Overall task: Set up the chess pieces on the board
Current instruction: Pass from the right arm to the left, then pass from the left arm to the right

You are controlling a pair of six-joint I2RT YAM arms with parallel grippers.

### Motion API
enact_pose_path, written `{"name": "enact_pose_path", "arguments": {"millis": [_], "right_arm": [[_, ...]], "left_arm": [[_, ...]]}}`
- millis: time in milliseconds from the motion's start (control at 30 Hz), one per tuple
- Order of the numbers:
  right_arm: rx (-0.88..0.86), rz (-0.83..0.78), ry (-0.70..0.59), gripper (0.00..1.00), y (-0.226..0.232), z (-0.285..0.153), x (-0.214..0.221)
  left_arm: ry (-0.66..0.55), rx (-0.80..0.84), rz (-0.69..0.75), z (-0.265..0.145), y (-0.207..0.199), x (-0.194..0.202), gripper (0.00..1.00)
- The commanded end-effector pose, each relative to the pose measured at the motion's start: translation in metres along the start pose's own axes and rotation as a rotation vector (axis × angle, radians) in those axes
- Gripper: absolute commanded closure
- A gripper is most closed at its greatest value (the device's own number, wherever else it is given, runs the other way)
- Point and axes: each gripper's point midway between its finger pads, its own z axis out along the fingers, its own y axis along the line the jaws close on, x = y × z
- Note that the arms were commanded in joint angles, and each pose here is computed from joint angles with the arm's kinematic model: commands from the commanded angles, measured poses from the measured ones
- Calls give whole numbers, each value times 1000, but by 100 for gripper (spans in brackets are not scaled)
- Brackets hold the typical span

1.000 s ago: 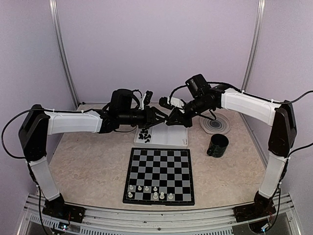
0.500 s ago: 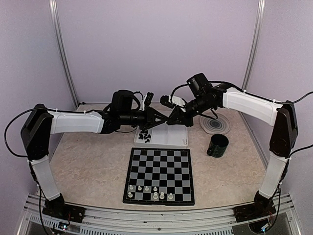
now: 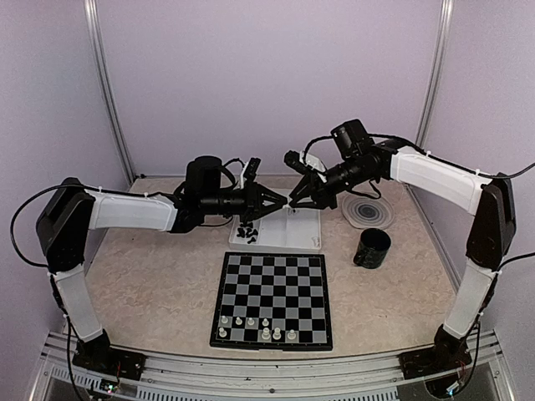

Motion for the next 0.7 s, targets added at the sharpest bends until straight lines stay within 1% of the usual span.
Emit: {"name": "enact_pose_path", "arguments": {"millis": [0, 233, 467, 567, 667], "right_arm": [[-29, -20, -93, 71, 9, -19, -17], [-35, -5, -102, 73, 10, -17, -16], [-91, -15, -121, 72, 20, -16, -17], [-96, -20, -108, 72, 23, -14, -15], [-53, -16, -77, 72, 16, -7, -8]], "left_arm": [[1, 120, -23, -7, -20, -3, 94], [-6, 212, -104, -12, -20, -2, 95], [-19, 227, -143, -15, -15, -4, 96], [-25, 232, -150, -17, -14, -5, 96], [-31, 259, -165, -19, -16, -7, 96]]}}
